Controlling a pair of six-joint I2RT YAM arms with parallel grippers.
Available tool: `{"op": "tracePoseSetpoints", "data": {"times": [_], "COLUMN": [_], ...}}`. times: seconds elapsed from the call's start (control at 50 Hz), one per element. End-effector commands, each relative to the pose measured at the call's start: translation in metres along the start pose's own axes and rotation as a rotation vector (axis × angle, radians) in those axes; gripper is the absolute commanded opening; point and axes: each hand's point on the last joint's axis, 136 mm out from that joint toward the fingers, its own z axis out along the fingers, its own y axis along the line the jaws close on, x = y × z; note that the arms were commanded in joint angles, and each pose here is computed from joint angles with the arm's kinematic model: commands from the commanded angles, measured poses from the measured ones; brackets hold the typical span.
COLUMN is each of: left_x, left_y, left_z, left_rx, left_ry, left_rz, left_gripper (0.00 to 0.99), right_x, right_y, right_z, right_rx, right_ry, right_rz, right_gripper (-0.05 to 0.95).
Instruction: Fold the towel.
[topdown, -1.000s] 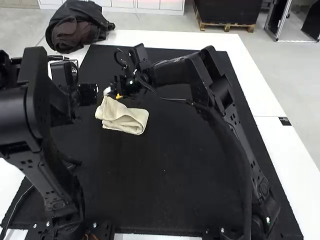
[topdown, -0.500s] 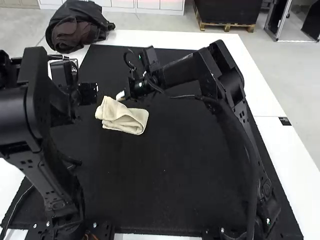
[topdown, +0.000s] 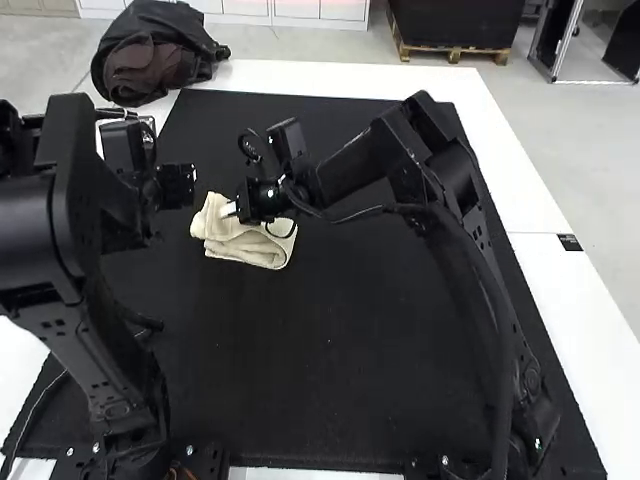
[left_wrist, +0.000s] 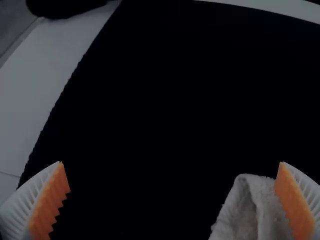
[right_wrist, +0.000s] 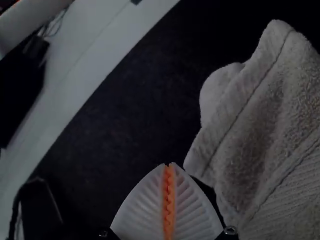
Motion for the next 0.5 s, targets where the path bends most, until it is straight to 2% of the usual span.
{"op": "tracePoseSetpoints", "data": {"times": [0.0, 0.48], "left_x": [-0.016, -0.029], "left_y": [0.003, 0.002], "left_z": [-0.005, -0.012], "left_rx": [-0.012, -0.007], "left_ry": [-0.047, -0.082], "left_rz": [-0.008, -0.015], "left_gripper": [0.964, 0.964], "right_x": [0.012, 0.022], "right_y": [-0.008, -0.021], "right_z": [0.005, 0.012], "right_rx": [-0.009, -0.040], "right_ry": [0.004, -0.063], "right_rz": [0.032, 0.040], "right_gripper": [-0.02, -0.02]}}
